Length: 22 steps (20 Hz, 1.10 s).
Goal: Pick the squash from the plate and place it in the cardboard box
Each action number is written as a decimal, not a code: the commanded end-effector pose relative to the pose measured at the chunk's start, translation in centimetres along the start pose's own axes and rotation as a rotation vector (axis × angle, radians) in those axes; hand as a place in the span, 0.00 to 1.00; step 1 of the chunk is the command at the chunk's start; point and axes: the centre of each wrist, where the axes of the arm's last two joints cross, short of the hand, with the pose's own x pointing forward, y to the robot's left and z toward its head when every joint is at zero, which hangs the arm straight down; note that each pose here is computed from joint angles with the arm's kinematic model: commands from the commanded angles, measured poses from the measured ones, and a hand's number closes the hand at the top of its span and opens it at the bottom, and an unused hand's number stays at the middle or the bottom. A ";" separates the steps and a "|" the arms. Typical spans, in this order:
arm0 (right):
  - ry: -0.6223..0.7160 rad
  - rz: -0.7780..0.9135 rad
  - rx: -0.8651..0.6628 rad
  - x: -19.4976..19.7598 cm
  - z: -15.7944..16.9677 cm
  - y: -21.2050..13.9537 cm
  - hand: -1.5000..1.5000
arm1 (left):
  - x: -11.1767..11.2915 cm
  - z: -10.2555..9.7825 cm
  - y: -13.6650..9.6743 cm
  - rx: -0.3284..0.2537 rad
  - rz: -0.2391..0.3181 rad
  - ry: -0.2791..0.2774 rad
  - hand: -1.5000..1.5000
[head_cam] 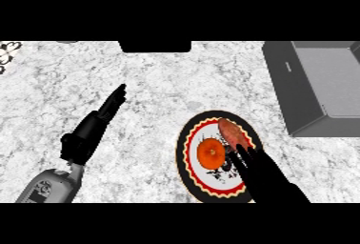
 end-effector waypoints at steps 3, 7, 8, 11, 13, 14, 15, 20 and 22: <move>0.070 -0.027 0.085 5.1 -0.7 -0.8 0.00 | -1.4 -1.1 -0.2 -0.018 0.002 -0.007 0.50; 0.082 -0.073 0.059 5.1 -3.0 -0.8 0.00 | -0.2 -1.5 -0.4 -0.004 0.004 -0.001 0.50; 0.111 -0.068 0.088 5.1 -5.6 -0.7 0.00 | -1.3 0.0 -2.1 -0.013 -0.004 -0.004 0.50; 0.119 -0.033 0.088 5.6 -5.3 1.1 0.00 | -0.6 0.3 -1.7 -0.017 0.016 -0.008 0.50; 0.148 -0.030 0.101 5.5 -6.9 0.1 0.00 | -0.1 -0.1 -0.3 -0.032 -0.011 0.004 0.50; 0.151 -0.026 0.109 5.0 -7.4 1.2 0.00 | 0.4 -1.6 0.3 -0.022 0.009 0.001 0.50; 0.157 -0.028 0.117 5.1 -7.2 2.4 0.00 | -1.0 0.0 0.2 -0.020 -0.006 0.003 0.50; 0.174 -0.014 0.135 2.8 -7.6 4.3 0.00 | -1.7 -0.4 -0.6 -0.012 0.008 0.006 0.50; 0.171 -0.031 0.124 1.7 -8.6 3.7 0.00 | -0.8 -1.4 0.3 -0.012 0.006 0.000 0.50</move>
